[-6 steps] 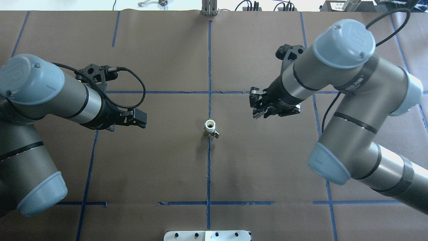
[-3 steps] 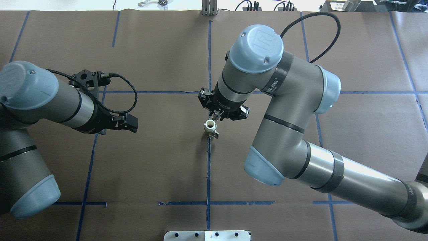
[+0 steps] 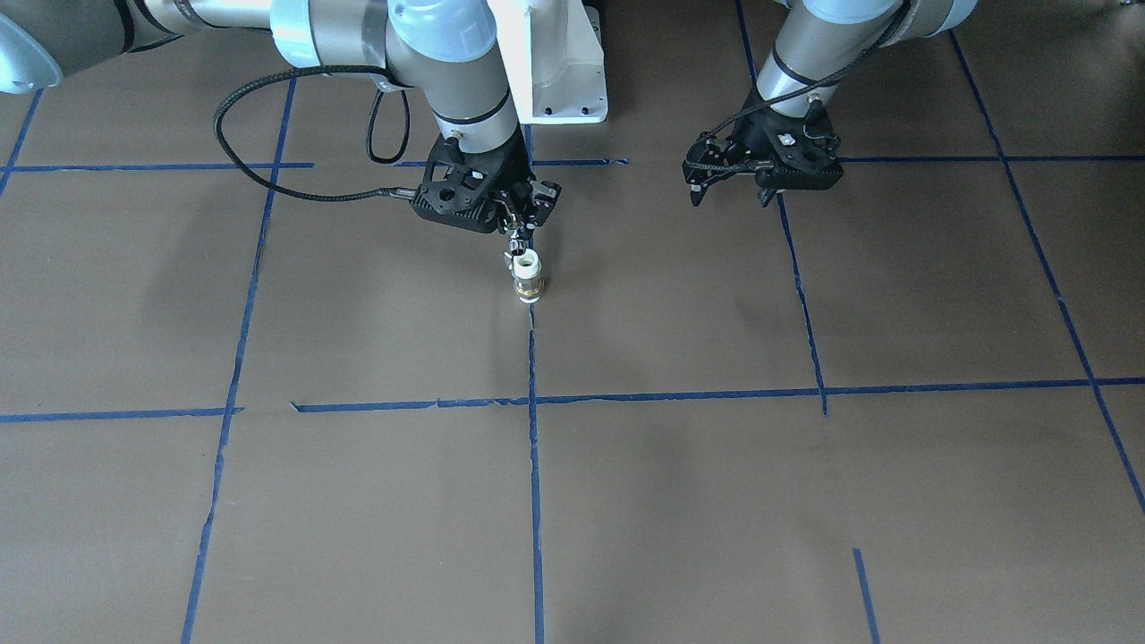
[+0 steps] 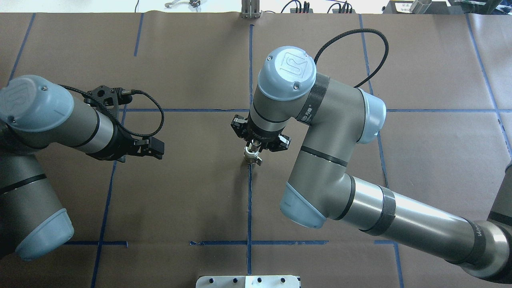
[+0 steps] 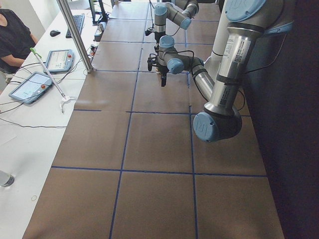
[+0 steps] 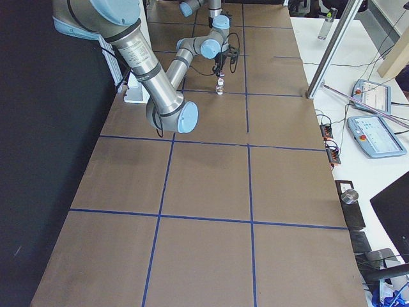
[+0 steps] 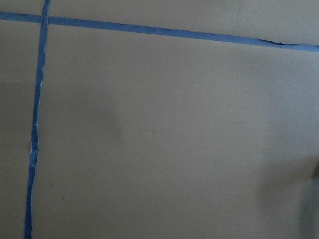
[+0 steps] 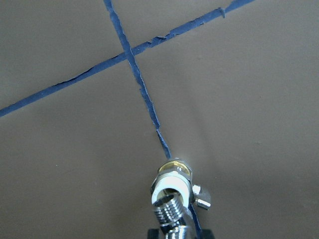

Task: Assemble PPR valve and pipe with both arms
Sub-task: 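Press the chrome valve down onto the white fitting with the right gripper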

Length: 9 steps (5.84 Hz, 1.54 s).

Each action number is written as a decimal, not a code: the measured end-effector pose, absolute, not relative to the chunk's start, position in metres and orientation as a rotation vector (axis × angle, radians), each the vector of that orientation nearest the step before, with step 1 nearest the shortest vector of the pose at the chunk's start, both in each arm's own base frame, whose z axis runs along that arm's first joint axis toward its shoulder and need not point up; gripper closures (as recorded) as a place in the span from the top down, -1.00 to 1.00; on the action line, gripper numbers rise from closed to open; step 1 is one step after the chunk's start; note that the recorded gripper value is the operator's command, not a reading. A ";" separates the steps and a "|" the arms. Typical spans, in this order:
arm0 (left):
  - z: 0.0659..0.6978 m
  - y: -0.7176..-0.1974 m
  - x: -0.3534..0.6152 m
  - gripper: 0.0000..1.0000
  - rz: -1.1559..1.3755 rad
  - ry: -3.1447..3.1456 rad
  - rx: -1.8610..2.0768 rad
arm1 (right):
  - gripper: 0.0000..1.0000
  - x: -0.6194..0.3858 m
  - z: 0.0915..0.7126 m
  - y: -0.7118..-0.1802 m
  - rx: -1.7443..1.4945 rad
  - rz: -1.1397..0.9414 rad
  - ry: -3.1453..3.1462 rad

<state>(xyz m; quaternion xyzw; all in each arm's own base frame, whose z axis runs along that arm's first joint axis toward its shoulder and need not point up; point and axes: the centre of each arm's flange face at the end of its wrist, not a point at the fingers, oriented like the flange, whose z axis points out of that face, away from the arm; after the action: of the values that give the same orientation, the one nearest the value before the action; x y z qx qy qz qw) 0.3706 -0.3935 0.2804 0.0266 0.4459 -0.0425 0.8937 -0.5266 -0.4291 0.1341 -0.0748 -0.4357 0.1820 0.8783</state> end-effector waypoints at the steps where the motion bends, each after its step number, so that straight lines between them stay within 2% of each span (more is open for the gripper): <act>1: 0.281 -0.394 0.371 1.00 -0.091 0.923 0.056 | -1.00 -0.531 0.135 -0.428 -0.159 0.384 -0.903; 9: 0.280 -0.393 0.371 1.00 -0.093 0.924 0.056 | -1.00 -0.540 0.133 -0.433 -0.149 0.391 -0.894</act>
<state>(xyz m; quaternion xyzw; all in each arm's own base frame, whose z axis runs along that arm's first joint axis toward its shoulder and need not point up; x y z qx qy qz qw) 0.3708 -0.3931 0.2800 0.0270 0.4453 -0.0448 0.8939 -0.5404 -0.4334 0.1325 -0.0714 -0.4291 0.1878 0.8806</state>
